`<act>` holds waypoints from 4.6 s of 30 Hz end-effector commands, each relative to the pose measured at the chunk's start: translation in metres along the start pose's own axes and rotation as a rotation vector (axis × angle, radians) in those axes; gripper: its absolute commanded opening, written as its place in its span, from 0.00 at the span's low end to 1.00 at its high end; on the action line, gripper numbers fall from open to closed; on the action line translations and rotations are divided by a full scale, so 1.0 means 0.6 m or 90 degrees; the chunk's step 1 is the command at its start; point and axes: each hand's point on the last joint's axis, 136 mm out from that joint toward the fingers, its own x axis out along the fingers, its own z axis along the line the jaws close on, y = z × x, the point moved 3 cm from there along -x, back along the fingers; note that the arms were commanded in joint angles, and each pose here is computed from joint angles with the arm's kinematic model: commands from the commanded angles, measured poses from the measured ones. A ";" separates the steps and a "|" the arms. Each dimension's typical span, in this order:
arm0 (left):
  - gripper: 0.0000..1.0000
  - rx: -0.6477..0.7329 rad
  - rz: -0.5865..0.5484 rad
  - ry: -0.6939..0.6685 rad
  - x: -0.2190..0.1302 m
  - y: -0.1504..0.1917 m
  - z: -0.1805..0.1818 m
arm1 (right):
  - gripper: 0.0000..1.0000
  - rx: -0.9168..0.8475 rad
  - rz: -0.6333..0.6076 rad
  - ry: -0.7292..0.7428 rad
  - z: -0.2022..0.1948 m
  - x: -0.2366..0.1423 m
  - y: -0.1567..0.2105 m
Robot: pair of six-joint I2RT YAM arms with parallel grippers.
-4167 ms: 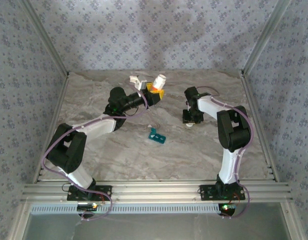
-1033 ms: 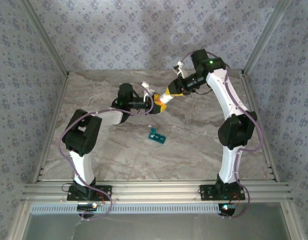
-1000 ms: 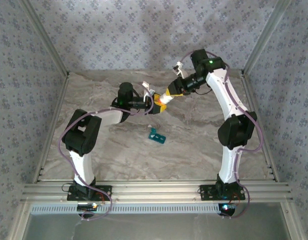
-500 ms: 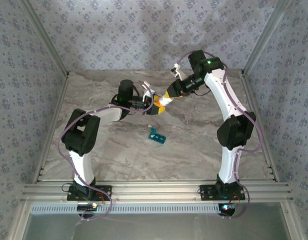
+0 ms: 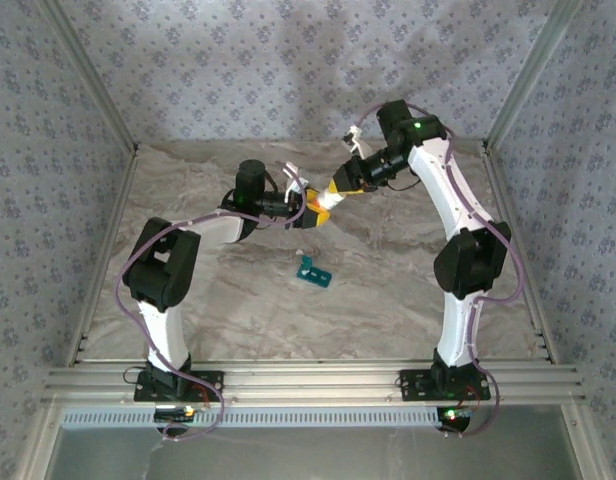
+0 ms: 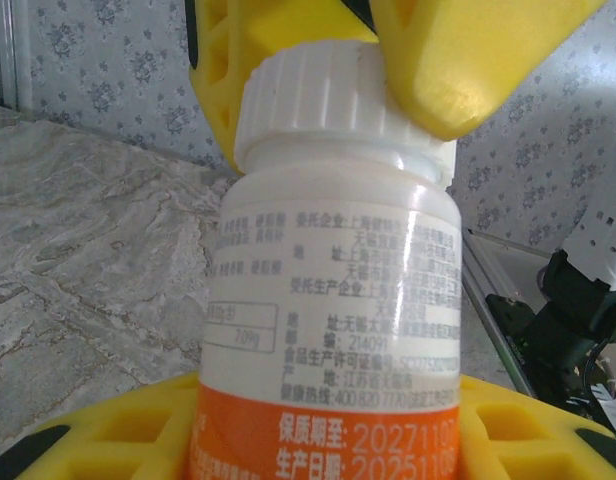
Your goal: Sort the pills into containers
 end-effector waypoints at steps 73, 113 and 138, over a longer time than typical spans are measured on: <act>0.00 0.144 -0.281 -0.116 0.042 -0.138 -0.036 | 0.82 -0.054 -0.451 0.114 0.050 -0.169 -0.024; 0.00 0.127 -0.267 -0.127 0.051 -0.126 -0.029 | 0.38 0.060 -0.348 0.167 0.024 -0.040 -0.006; 0.00 0.118 -0.263 -0.137 0.049 -0.115 -0.026 | 0.87 -0.040 -0.442 0.146 0.084 -0.145 0.000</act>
